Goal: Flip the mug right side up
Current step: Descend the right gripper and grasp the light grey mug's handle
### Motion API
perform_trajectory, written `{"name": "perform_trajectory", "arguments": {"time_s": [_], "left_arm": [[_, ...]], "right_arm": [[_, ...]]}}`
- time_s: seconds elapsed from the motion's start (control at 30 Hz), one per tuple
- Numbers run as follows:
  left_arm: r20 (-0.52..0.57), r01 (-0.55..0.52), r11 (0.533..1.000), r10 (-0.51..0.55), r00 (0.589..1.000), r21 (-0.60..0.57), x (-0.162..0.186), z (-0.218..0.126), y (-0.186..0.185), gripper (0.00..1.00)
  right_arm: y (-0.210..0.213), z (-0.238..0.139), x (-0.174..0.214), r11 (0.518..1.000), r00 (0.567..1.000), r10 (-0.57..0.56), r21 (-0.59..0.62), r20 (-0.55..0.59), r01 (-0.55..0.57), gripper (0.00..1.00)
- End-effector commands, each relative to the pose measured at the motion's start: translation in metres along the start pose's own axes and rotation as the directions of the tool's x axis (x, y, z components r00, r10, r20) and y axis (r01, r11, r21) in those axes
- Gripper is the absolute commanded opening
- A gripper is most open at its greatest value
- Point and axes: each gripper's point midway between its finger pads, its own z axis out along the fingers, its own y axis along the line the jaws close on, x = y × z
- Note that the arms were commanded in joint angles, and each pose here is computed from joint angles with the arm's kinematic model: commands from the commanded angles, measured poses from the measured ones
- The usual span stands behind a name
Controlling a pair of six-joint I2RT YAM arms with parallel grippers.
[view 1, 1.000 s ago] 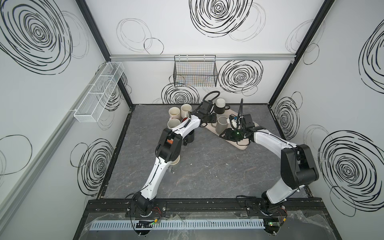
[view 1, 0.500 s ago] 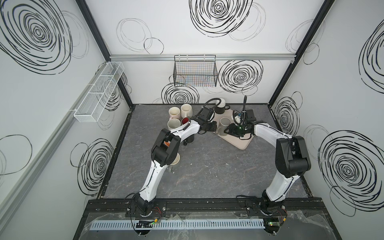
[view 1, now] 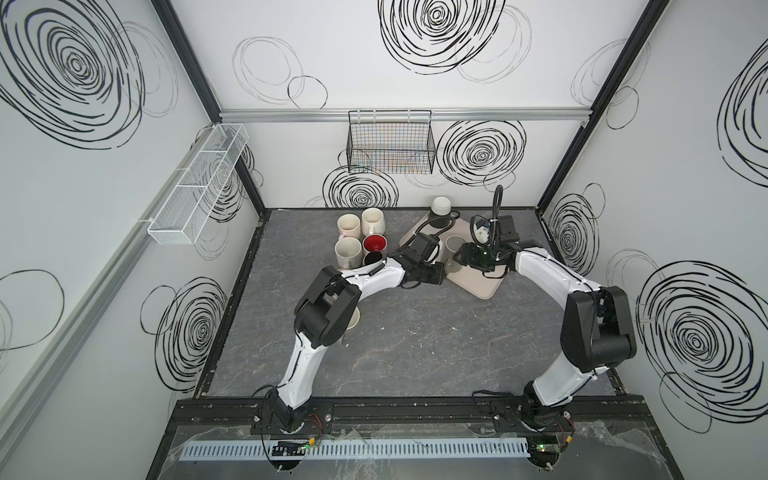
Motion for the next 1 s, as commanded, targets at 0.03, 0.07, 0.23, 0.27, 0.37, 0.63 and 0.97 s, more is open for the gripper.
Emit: {"name": "perform_trajectory", "arguments": {"time_s": [0.03,0.07,0.23,0.27,0.37,0.63,0.97], "left_arm": [[0.128,0.021,1.0,-0.019,0.992,-0.015,-0.027,-0.037,0.009,0.34],[0.132,0.025,0.999,-0.021,0.991,-0.025,-0.025,-0.042,0.012,0.34],[0.144,0.033,0.998,-0.025,0.989,-0.056,-0.02,-0.06,0.026,0.35],[0.147,0.035,0.997,-0.025,0.989,-0.065,-0.02,-0.064,0.029,0.35],[0.167,0.038,0.995,-0.023,0.986,-0.087,-0.021,-0.077,0.037,0.35],[0.179,0.046,0.994,-0.027,0.984,-0.103,-0.018,-0.087,0.049,0.36],[0.182,0.044,0.994,-0.026,0.983,-0.096,-0.016,-0.087,0.048,0.36]], "right_arm": [[0.002,0.004,0.011,0.992,1.0,0.002,0.125,0.021,-0.004,0.63],[0.002,0.007,0.012,0.99,1.0,-0.003,0.14,0.013,0.001,0.64],[-0.005,0.021,0.01,0.965,0.999,-0.007,0.262,-0.032,0.015,0.66],[-0.008,0.023,0.007,0.959,0.999,-0.007,0.282,-0.033,0.016,0.66],[-0.015,0.027,0.0,0.942,0.999,-0.02,0.334,-0.029,0.028,0.66],[-0.035,0.041,-0.01,0.898,0.995,-0.074,0.428,-0.067,0.096,0.53],[-0.04,0.04,-0.016,0.876,0.989,-0.13,0.458,-0.077,0.151,0.23]]}}
